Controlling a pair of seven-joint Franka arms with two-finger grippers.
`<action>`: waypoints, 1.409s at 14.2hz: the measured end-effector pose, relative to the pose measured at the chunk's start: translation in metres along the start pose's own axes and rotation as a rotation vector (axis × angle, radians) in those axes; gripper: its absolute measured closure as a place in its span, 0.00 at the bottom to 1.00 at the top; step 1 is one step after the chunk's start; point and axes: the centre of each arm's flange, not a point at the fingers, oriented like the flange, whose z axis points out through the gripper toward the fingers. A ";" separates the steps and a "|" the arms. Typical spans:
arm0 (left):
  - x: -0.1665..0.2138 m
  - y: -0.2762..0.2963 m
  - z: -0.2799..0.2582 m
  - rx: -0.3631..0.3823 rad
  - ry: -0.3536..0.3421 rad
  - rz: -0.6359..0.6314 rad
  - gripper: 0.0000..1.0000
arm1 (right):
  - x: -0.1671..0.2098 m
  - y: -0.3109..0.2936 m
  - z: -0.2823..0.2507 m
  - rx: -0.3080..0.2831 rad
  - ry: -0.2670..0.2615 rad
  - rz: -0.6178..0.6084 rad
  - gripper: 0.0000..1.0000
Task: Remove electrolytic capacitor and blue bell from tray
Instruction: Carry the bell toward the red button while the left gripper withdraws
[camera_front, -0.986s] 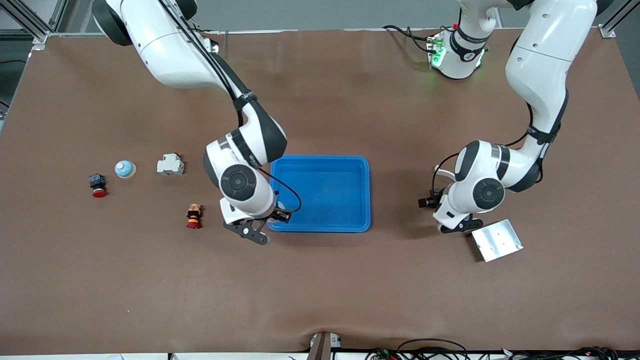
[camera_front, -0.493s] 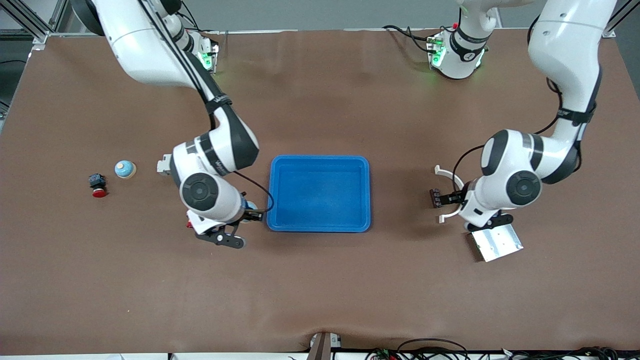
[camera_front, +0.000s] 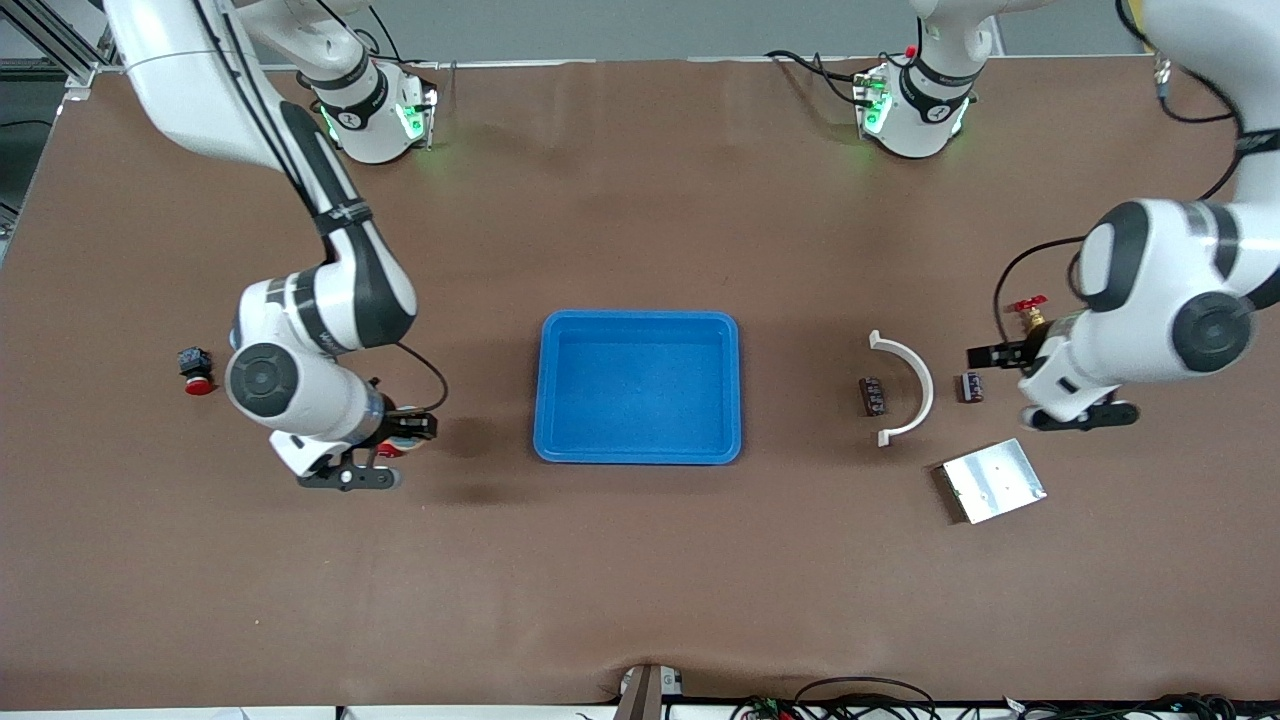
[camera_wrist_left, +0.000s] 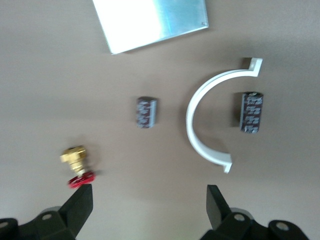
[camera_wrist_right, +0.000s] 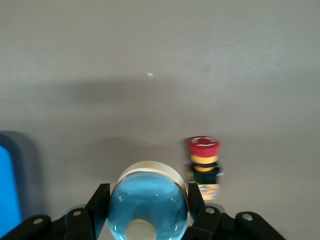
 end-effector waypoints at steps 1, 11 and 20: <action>-0.010 -0.009 -0.018 -0.004 0.005 0.001 0.00 | 0.001 0.018 0.001 0.002 0.001 -0.023 0.33; -0.065 -0.034 -0.113 -0.022 0.083 -0.047 0.00 | -0.007 0.186 0.029 0.066 0.034 -0.223 0.33; -0.068 -0.044 -0.139 -0.025 0.121 -0.073 0.00 | -0.042 0.197 0.075 0.065 0.046 -0.249 0.33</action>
